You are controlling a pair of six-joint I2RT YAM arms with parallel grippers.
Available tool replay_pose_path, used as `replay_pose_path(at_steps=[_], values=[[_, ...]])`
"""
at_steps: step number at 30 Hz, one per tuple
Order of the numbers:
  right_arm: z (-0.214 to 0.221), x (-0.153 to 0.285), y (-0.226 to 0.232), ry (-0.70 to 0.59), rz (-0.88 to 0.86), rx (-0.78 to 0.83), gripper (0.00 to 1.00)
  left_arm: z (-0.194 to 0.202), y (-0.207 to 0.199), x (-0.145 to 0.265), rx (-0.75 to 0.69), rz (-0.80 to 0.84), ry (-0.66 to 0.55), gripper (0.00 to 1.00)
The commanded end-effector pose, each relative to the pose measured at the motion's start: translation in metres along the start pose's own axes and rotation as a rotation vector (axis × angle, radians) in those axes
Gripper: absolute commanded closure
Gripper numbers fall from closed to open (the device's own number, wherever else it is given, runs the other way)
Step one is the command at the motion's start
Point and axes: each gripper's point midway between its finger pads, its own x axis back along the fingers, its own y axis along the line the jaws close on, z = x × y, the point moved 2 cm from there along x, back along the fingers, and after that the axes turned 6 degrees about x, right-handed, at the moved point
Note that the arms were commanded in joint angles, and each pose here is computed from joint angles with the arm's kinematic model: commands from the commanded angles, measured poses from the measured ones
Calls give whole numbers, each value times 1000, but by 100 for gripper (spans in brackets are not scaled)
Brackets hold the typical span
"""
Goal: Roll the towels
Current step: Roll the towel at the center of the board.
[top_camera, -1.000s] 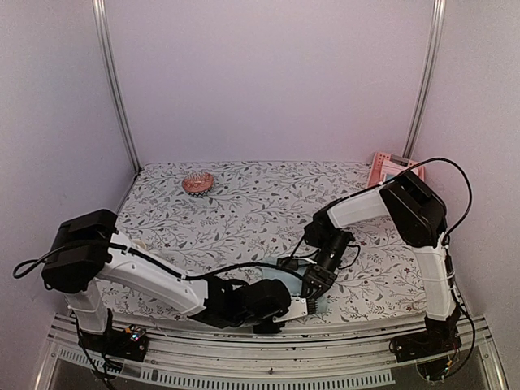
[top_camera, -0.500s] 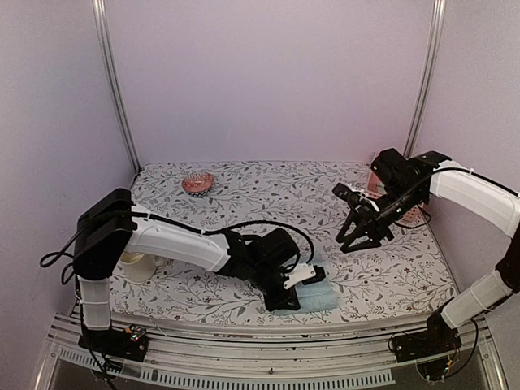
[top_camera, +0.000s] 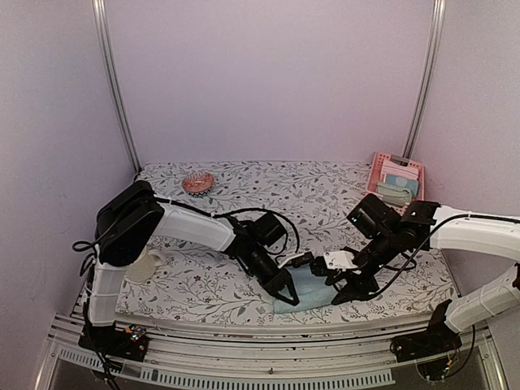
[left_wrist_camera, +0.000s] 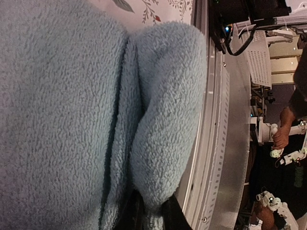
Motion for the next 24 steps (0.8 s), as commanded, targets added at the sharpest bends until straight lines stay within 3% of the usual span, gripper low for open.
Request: replay_pose_path(at_steps=[1, 12, 18, 21, 24], values=[[0, -27, -29, 90, 173, 80, 44, 18, 11, -6, 147, 48, 74, 99], [27, -88, -13, 249, 156, 172, 47, 17, 19, -1, 181, 44, 64, 100], [50, -105, -10, 334, 147, 140, 64, 13, 20, 6, 166, 24, 42, 99], [58, -111, -2, 341, 82, 109, 76, 6, 20, 18, 100, -66, -13, 87], [48, -105, 10, 258, -59, 44, 84, -1, 17, 45, 13, -214, -132, 73]])
